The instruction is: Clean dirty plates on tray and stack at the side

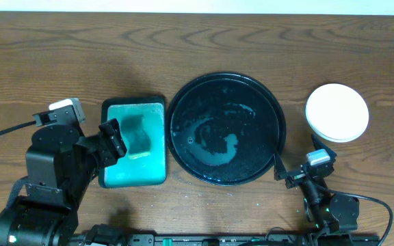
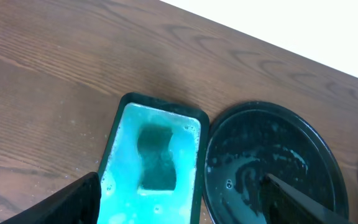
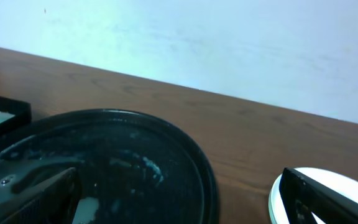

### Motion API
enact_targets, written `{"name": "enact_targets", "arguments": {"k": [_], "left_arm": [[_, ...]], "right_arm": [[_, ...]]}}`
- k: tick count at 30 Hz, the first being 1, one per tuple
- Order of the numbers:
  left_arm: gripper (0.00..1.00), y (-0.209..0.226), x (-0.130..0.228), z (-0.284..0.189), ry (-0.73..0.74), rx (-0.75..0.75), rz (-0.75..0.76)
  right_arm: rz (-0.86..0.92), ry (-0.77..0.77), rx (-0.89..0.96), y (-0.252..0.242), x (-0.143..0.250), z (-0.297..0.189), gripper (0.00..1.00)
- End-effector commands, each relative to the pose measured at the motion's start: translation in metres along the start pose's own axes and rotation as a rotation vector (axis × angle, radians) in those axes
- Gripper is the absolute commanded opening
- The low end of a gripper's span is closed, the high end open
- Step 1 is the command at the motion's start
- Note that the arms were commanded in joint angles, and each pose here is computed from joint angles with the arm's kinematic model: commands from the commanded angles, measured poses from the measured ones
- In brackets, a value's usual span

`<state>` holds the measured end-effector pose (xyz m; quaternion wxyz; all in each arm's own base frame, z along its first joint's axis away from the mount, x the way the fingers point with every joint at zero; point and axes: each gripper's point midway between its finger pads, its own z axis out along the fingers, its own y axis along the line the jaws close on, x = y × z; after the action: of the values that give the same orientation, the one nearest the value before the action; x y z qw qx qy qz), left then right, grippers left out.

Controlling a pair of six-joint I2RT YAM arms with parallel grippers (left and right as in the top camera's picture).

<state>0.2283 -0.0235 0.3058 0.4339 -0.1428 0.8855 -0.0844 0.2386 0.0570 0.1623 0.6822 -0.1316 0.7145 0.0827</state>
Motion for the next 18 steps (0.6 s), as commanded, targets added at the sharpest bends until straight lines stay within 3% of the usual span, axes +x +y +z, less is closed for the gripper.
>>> {"name": "enact_targets", "arguments": {"k": [1, 18], "left_arm": [[0.81, 0.0015, -0.0051, -0.0035, -0.017, -0.009, 0.01], [0.81, 0.0113, 0.0033, -0.004, -0.021, -0.027, -0.004]], "right_arm": [[-0.009, 0.001, 0.014, -0.0027, 0.0012, -0.0001, 0.99], [-0.009, 0.001, 0.014, -0.0027, 0.0012, -0.0001, 0.99]]}}
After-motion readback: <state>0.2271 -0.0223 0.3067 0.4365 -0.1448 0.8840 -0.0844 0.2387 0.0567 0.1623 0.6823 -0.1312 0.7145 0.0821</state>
